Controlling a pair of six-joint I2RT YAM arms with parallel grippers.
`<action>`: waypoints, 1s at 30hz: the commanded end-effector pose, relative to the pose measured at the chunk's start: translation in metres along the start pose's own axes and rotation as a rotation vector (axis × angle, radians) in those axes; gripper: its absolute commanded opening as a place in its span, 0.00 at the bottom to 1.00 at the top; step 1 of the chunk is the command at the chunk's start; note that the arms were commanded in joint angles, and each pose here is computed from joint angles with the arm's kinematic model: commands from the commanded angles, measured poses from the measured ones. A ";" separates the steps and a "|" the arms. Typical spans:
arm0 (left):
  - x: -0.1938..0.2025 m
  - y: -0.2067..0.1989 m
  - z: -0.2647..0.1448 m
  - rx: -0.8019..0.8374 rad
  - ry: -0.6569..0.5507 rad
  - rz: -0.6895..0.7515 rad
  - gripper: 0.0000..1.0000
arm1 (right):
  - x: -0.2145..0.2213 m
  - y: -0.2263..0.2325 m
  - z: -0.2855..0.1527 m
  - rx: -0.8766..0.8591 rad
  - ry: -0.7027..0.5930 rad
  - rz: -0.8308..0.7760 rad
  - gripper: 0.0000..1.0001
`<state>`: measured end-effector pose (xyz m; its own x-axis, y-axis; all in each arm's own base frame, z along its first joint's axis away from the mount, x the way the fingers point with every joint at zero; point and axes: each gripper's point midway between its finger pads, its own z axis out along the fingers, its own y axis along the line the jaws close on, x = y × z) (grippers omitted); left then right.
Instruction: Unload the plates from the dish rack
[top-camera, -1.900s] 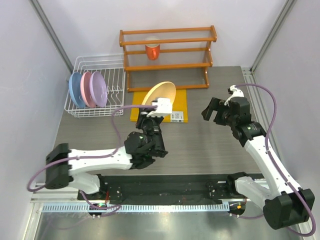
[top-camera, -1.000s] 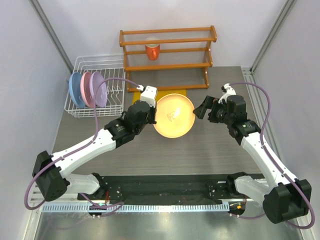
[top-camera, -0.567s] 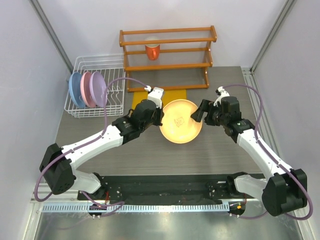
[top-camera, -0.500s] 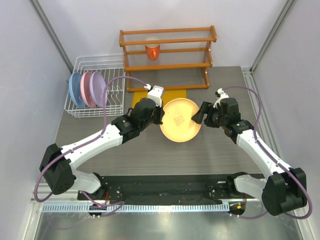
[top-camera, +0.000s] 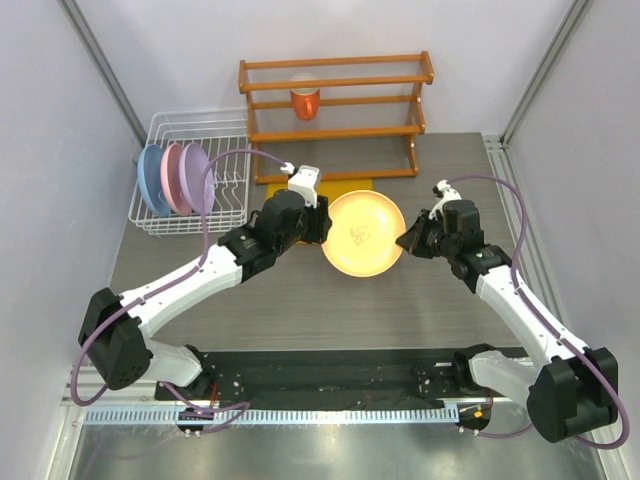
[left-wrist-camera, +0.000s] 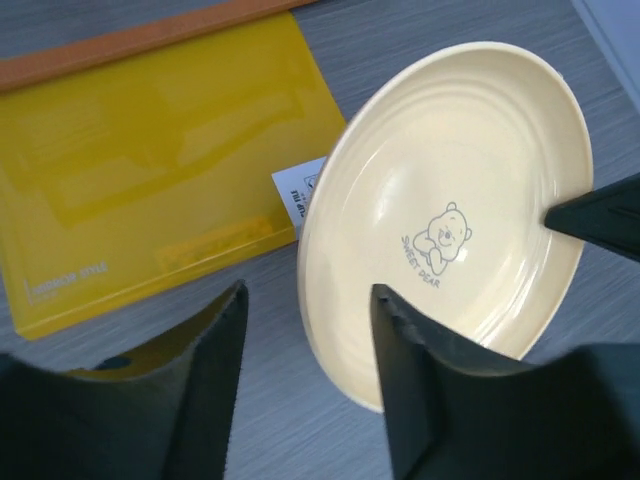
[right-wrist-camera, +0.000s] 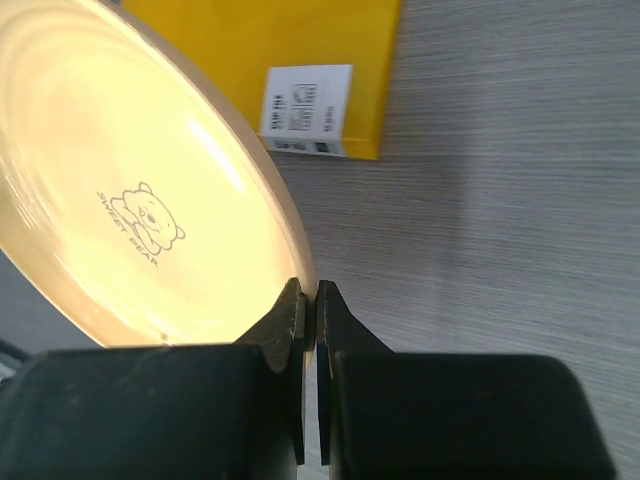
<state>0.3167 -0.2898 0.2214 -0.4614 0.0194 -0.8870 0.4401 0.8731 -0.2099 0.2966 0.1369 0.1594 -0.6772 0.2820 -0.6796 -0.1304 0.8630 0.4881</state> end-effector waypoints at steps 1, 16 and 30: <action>-0.027 0.005 -0.008 -0.039 -0.070 -0.029 0.66 | -0.035 -0.019 -0.011 0.133 -0.107 0.023 0.01; -0.008 0.076 -0.001 -0.217 0.004 -0.060 0.99 | -0.035 -0.144 -0.006 0.468 -0.026 0.245 0.01; -0.008 0.124 -0.002 -0.259 0.043 -0.131 0.99 | -0.008 -0.187 0.016 0.517 0.083 0.384 0.13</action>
<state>0.3671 -0.1865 0.1951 -0.5369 -0.0681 -0.8409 0.1612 0.9701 -0.1815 0.3153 -0.0174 0.0497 -0.7009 0.5805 -0.4144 0.4962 0.8142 0.3014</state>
